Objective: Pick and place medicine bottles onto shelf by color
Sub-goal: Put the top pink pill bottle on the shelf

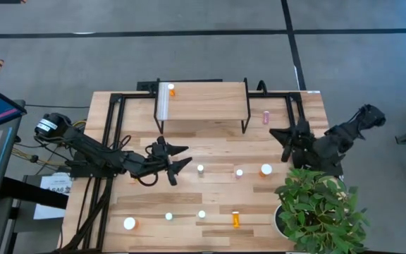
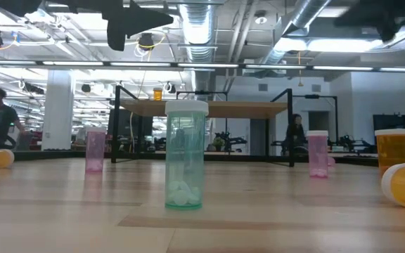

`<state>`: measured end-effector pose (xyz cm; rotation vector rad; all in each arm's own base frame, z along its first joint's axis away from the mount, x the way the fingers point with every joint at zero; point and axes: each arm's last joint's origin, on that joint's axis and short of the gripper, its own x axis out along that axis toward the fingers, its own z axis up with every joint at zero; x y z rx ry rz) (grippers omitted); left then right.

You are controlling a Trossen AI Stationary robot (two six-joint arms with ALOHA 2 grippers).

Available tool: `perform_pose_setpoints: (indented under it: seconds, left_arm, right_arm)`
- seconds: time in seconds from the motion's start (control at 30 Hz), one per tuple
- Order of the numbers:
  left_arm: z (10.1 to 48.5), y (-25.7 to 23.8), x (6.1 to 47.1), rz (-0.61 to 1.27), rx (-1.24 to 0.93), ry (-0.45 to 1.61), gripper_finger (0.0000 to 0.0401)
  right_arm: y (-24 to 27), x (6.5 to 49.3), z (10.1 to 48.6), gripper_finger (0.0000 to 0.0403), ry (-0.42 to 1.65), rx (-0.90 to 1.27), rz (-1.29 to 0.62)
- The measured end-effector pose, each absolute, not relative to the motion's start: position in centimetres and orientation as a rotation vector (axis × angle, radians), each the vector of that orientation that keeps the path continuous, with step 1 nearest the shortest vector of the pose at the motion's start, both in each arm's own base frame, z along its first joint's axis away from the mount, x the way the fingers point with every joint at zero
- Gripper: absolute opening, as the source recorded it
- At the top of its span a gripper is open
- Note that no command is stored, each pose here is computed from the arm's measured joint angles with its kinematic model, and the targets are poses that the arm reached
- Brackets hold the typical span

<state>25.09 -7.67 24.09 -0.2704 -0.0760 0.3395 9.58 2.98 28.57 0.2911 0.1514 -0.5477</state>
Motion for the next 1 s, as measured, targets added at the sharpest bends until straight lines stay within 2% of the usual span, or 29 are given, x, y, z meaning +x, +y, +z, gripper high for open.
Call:
perform_pose_setpoints:
  seconds: [0.3,0.47,0.67,0.83,1.0]
  left_arm:
    - [26.4,-7.0,23.8,0.354,-0.258,-0.152,0.0215]
    - [27.5,-6.4,23.9,0.365,-0.259,-0.181,0.0215]
    - [27.6,-5.9,24.4,0.337,-0.238,-0.160,0.0215]
    - [27.4,-5.7,24.5,0.343,-0.230,-0.139,0.0215]
    - [27.3,-5.6,24.5,0.347,-0.228,-0.135,0.0215]
  right_arm:
    - [2.9,9.4,25.6,0.0044,0.326,0.325,-0.558]
    - [1.5,8.7,24.6,0.0044,0.362,0.424,-0.743]
    - [-0.2,7.9,22.5,0.0044,0.409,0.429,-0.983]
    - [-0.8,8.7,21.2,0.0045,0.382,0.467,-1.025]
    - [-1.3,9.9,20.6,0.0069,0.408,0.436,-1.024]
